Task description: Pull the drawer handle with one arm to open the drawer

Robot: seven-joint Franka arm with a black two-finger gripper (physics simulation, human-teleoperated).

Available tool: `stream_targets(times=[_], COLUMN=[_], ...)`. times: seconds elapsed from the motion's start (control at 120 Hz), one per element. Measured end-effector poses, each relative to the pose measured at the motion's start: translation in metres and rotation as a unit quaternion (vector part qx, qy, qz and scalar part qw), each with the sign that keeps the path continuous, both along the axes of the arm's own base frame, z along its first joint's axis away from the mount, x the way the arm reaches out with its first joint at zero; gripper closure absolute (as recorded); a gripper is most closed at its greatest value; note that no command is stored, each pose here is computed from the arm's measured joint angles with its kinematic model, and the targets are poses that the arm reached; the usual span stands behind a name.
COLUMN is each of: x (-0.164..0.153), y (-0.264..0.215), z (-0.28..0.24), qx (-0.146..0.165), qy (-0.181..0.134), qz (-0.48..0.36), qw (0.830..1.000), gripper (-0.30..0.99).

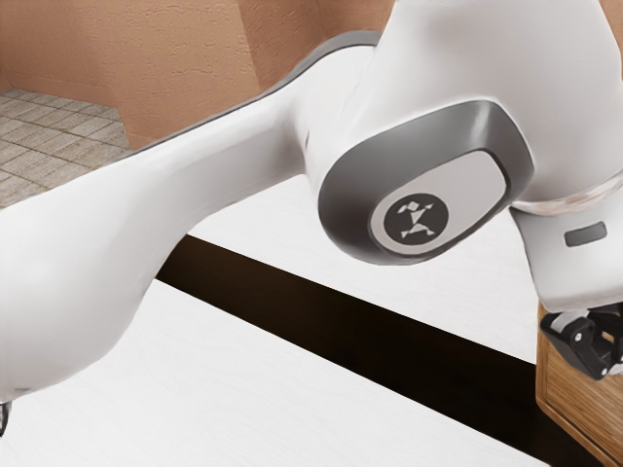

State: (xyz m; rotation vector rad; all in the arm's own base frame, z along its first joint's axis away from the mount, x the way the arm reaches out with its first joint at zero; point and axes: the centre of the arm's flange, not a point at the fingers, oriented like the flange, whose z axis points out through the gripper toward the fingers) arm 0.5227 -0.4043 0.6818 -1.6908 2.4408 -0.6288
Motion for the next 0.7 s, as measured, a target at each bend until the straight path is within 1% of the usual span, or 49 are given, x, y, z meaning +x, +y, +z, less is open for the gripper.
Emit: stream_targets(times=[0.258, 0.542, 0.7], x=[0.006, 0.009, 0.005], y=[-0.007, -0.010, -0.015], z=[-0.007, -0.012, -0.012], qx=[-0.009, -0.010, -0.009], qy=[-0.012, -0.014, -0.015], qz=[-0.007, -0.010, -0.015], qw=[1.000, 1.000, 1.000], gripper=[0.21, 0.36, 0.40])
